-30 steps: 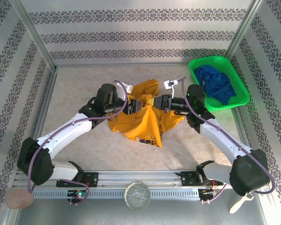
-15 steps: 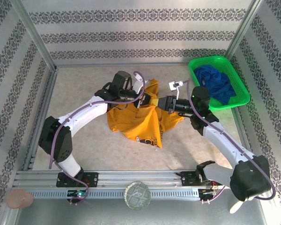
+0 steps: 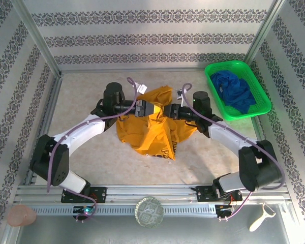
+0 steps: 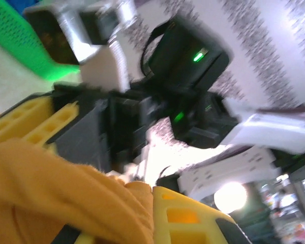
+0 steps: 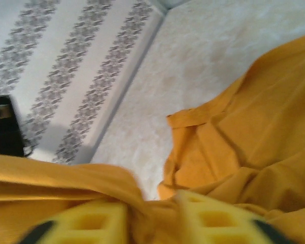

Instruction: Fold the inside-out t-shirt

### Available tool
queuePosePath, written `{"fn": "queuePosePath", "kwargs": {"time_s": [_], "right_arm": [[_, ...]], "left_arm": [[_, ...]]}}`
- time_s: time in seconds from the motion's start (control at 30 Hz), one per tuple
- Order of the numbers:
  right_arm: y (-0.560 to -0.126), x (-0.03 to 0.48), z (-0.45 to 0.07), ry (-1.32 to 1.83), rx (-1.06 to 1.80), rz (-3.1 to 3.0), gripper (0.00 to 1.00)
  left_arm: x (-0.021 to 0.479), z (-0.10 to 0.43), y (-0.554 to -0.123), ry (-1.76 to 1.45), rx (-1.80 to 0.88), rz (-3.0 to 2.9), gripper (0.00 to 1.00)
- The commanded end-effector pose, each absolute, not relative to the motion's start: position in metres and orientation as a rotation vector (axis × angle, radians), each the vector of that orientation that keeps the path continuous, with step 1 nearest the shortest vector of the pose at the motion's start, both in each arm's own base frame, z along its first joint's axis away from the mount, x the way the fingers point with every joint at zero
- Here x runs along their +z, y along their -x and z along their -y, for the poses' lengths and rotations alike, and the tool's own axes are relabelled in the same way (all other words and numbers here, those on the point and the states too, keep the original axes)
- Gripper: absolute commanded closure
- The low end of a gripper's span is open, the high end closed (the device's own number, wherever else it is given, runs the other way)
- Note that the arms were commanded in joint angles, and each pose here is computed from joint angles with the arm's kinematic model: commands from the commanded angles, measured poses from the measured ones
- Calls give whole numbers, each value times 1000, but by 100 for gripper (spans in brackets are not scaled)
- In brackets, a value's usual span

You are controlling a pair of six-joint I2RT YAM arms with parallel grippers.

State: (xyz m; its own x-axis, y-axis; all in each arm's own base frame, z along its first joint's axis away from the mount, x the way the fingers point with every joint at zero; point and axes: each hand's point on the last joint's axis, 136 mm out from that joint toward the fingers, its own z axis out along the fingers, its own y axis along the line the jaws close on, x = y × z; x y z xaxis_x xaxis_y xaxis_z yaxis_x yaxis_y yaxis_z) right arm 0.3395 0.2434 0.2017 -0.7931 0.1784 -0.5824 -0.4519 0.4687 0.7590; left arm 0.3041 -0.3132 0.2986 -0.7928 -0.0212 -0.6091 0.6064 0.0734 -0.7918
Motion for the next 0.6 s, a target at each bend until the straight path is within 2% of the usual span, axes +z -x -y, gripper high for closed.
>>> {"fn": "queuePosePath", "kwargs": {"time_s": [0.0, 0.13, 0.3, 0.47, 0.57], "right_arm": [[-355, 198, -232, 116, 1226, -2142, 50], [-335, 217, -202, 42, 1139, -2105, 44], [-293, 258, -179, 64, 1081, -2007, 44], [-264, 307, -209, 243, 1146, -1891, 45], [-262, 317, -238, 361, 1154, -1885, 43]], "left_arm": [[382, 295, -295, -609, -1948, -1521, 100], [374, 282, -323, -427, -1934, -1503, 100], [359, 282, -333, -384, -1832, -1593, 100], [359, 281, -333, -361, -1827, -1612, 100], [359, 280, -332, -353, -1823, -1609, 100]]}}
